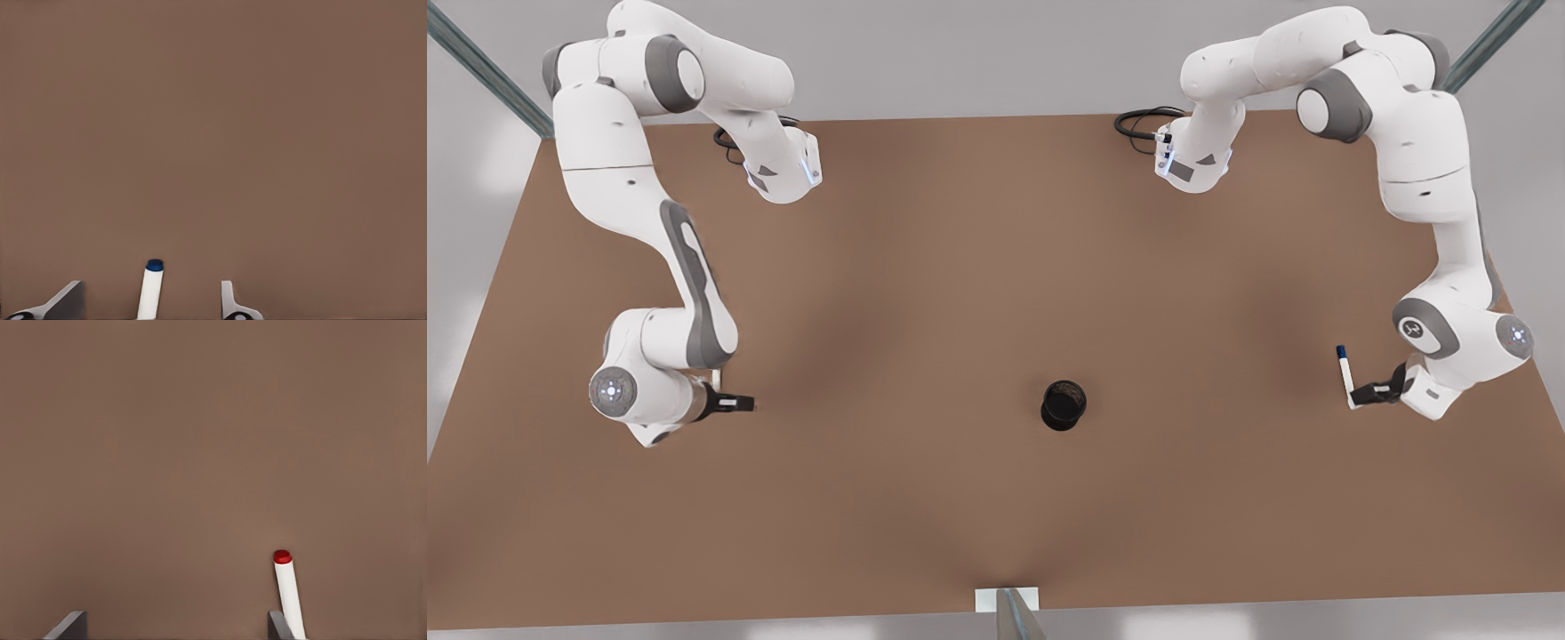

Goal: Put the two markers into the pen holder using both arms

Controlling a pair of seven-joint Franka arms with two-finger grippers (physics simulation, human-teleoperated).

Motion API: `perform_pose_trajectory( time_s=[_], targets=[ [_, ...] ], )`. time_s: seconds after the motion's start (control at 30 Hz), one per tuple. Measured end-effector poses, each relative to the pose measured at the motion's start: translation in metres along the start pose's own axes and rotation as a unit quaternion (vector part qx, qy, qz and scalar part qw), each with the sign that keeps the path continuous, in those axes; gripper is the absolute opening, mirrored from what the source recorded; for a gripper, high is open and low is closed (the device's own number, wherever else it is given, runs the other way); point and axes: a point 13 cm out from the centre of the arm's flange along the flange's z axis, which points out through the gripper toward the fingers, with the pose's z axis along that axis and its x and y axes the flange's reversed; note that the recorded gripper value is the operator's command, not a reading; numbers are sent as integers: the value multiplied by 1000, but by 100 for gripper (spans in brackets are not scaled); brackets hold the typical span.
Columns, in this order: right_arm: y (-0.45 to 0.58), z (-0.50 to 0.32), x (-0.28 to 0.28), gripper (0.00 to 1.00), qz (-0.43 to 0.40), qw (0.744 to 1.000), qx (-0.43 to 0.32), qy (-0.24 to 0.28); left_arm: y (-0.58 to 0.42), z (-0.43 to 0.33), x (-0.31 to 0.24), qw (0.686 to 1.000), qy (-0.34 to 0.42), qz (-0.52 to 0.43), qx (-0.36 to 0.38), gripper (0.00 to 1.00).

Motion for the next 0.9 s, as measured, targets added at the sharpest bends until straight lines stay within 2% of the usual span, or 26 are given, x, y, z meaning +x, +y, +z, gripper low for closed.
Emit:
perform_pose_trajectory(
  time_s=[0.27, 0.3, 0.37, 0.4, 0.53, 0.67, 0.87, 0.9],
  targets=[
    [-32, 30, 12, 100, 6, 1000, -10, 1, 10, 47, 21, 997, 2, 82, -6, 99],
    [-35, 32, 12, 100, 5, 1000, -10, -1, 10, 49, 21, 996, 1, 91, -7, 94],
    [-37, 33, 11, 100, 2, 1000, -11, -4, 12, 52, 20, 994, -3, 106, -9, 73],
    [-37, 35, 12, 100, 0, 1000, -11, -3, 12, 52, 19, 993, -4, 114, -10, 68],
    [-41, 44, 18, 99, -6, 1000, -11, -1, 13, 51, 16, 990, -10, 142, -13, 67],
    [-49, 52, 23, 99, -8, 1000, -12, 1, 14, 50, 15, 986, -12, 165, -15, 56],
    [-57, 64, 26, 96, -20, 1000, -8, 5, 14, 52, 18, 981, -10, 191, -15, 51],
    [-59, 67, 26, 96, -21, 1000, -7, 5, 15, 52, 18, 981, -9, 195, -15, 48]
  ],
)
